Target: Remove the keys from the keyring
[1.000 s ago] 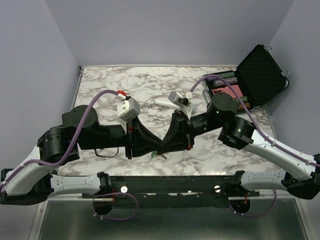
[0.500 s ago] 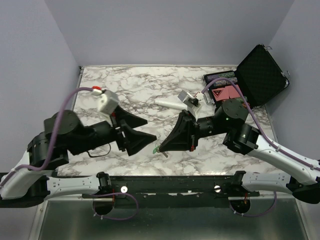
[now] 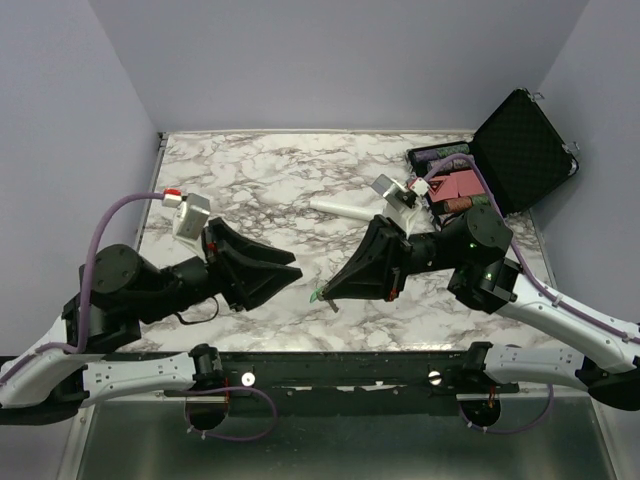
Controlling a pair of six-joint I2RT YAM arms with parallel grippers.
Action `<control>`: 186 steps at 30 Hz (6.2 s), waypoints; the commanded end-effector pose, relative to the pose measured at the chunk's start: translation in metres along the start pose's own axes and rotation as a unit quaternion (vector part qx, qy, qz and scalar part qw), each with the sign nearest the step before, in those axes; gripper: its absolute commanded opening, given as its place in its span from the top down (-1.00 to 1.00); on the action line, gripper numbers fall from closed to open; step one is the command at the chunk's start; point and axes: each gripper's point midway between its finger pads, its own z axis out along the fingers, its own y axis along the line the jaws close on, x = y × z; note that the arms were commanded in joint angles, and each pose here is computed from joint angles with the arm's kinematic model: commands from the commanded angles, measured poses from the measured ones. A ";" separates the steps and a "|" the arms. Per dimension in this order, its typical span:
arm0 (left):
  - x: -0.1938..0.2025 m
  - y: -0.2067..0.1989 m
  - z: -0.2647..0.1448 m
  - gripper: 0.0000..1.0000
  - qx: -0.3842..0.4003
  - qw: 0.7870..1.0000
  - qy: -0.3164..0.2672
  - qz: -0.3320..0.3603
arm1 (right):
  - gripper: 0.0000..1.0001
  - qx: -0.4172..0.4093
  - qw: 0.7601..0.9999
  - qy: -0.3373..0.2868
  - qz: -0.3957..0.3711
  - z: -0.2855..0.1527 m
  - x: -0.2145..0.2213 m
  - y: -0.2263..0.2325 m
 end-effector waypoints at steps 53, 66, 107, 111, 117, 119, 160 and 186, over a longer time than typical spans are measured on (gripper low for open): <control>0.082 -0.005 0.019 1.00 0.042 0.985 0.168 -0.011 | 0.99 0.031 0.997 0.049 0.045 0.002 0.034 -0.027; 0.191 0.030 0.014 1.00 0.067 0.964 0.257 -0.022 | 0.99 0.160 0.956 0.178 0.171 -0.009 0.093 -0.077; 0.084 0.052 0.018 -0.49 -0.051 0.995 0.088 0.025 | 0.99 0.281 0.950 0.133 -0.020 -0.040 0.070 -0.121; 0.065 0.037 0.011 -0.50 -0.001 0.998 0.049 0.042 | 0.99 0.249 0.956 0.129 -0.087 -0.035 0.052 -0.110; 0.043 0.038 0.009 -0.38 0.028 0.998 0.022 0.047 | 0.99 0.214 0.955 0.167 -0.123 -0.020 0.035 -0.103; 0.034 0.040 0.009 -0.38 0.034 0.998 0.013 0.049 | 0.99 0.227 0.947 0.185 -0.130 -0.020 0.030 -0.109; 0.030 0.110 0.021 0.24 0.080 0.995 0.057 0.034 | 0.99 0.066 0.978 0.193 0.031 -0.037 0.015 -0.151; 0.031 0.121 0.045 0.34 0.046 0.995 0.079 0.024 | 0.99 0.057 0.980 0.188 0.040 -0.036 0.015 -0.146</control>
